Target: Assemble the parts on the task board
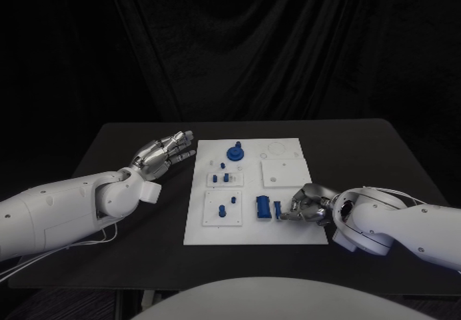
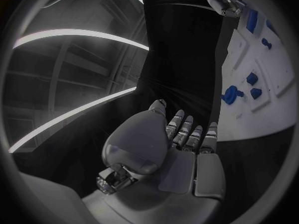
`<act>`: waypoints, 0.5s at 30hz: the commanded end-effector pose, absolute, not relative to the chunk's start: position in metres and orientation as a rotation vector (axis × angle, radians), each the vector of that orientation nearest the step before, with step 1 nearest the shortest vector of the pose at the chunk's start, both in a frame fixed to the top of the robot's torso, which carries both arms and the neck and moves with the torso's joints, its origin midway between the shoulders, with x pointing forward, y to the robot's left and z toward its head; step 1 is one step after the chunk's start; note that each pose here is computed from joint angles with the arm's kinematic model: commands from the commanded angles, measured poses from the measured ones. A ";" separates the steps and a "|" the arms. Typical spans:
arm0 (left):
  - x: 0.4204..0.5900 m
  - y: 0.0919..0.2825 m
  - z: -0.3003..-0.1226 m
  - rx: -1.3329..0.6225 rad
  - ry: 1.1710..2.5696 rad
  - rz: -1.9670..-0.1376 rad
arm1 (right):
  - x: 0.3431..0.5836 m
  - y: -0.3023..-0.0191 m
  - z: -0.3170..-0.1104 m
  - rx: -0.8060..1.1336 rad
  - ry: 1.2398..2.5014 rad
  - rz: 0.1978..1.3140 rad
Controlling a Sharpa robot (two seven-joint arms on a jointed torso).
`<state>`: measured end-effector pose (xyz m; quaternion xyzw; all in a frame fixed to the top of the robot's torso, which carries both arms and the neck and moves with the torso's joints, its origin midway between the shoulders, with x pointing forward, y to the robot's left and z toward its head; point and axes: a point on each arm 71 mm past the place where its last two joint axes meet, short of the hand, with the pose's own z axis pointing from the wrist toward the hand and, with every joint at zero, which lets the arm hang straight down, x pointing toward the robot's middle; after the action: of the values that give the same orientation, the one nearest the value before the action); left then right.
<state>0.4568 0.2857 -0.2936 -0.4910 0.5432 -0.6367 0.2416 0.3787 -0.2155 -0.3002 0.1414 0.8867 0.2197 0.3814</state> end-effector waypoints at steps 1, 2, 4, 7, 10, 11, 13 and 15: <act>0.454 0.285 -0.290 -1.314 1.454 -1.754 | 0.387 -0.219 -0.279 0.409 2.022 0.660; 0.452 0.285 -0.289 -1.302 1.453 -1.752 | 0.390 -0.220 -0.271 0.416 1.954 0.682; 0.450 0.285 -0.286 -1.279 1.448 -1.742 | 0.397 -0.222 -0.255 0.420 1.844 0.729; 0.448 0.283 -0.281 -1.242 1.428 -1.698 | 0.407 -0.224 -0.230 0.425 1.681 0.821; 0.445 0.280 -0.276 -1.219 1.408 -1.669 | 0.415 -0.224 -0.210 0.440 1.546 0.893; 0.443 0.278 -0.273 -1.211 1.402 -1.669 | 0.419 -0.225 -0.203 0.445 1.498 0.921; 0.440 0.273 -0.268 -1.197 1.391 -1.688 | 0.423 -0.226 -0.193 0.456 1.426 0.969; 0.438 0.266 -0.261 -1.178 1.375 -1.721 | 0.428 -0.227 -0.187 0.470 1.364 1.025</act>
<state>0.4369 0.2685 -0.2697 -0.4663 0.5374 -0.6453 0.2782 0.4264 -0.2227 -0.2002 0.1837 0.6740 0.3939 0.5974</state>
